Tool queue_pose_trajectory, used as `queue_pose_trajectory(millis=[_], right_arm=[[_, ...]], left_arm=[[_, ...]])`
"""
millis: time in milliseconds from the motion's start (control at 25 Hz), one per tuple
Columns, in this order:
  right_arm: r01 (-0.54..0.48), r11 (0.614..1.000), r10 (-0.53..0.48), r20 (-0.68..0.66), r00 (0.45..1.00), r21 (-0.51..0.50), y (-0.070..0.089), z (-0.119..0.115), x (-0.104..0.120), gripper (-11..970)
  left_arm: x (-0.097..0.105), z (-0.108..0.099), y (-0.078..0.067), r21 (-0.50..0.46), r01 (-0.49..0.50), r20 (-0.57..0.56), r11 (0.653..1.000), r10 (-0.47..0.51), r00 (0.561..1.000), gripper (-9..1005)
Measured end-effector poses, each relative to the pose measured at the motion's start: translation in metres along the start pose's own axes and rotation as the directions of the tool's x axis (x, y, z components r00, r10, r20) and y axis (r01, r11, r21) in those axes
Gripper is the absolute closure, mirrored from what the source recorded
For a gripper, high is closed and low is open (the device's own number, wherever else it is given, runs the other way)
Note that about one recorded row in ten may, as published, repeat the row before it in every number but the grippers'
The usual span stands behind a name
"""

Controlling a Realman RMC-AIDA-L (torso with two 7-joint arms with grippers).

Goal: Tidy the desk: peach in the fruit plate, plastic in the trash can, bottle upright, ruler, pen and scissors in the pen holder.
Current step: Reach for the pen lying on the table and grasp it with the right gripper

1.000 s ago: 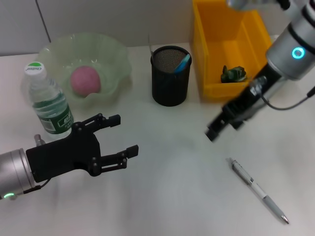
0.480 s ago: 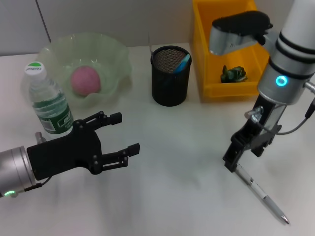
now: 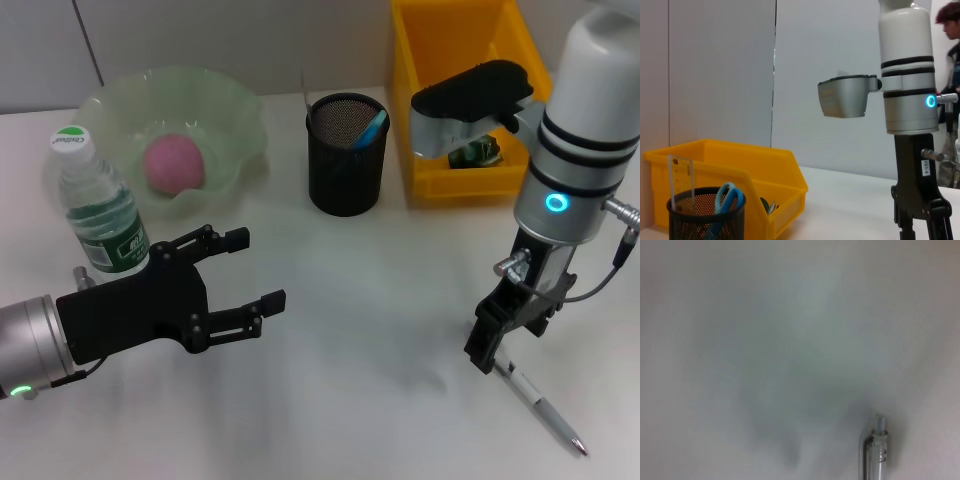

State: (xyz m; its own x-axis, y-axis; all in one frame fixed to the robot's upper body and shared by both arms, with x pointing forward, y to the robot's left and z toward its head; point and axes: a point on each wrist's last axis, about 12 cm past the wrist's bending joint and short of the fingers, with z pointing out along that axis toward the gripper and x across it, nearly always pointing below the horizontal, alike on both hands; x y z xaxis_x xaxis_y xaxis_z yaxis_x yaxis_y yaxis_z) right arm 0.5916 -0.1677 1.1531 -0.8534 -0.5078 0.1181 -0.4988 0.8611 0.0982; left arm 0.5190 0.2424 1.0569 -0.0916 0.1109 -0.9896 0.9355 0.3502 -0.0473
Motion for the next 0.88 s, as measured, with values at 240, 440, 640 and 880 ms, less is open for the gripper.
queue_pose_trajectory(millis=[240,440,640,880], right_arm=[[0.02,1.0,-0.02,0.011,1.0,0.009,0.004,0.007,-0.003,143],[0.018,1.0,-0.018,0.016,1.0,0.014,0.003,0.011,-0.004,146],[0.021,1.0,-0.021,0.02,1.0,0.018,0.003,0.011,-0.005,152],[0.019,1.0,-0.02,0.017,1.0,0.018,0.002,0.014,-0.005,159]], left_arm=[[0.0,0.0,0.0,0.001,-0.002,0.001,1.0,0.002,1.0,136],[-0.001,0.001,0.0,0.001,-0.004,0.001,1.0,0.004,1.0,136],[-0.001,0.001,0.0,0.001,-0.004,0.001,1.0,0.004,1.0,135],[-0.001,0.0,0.001,-0.001,-0.005,0.002,1.0,0.005,1.0,135]])
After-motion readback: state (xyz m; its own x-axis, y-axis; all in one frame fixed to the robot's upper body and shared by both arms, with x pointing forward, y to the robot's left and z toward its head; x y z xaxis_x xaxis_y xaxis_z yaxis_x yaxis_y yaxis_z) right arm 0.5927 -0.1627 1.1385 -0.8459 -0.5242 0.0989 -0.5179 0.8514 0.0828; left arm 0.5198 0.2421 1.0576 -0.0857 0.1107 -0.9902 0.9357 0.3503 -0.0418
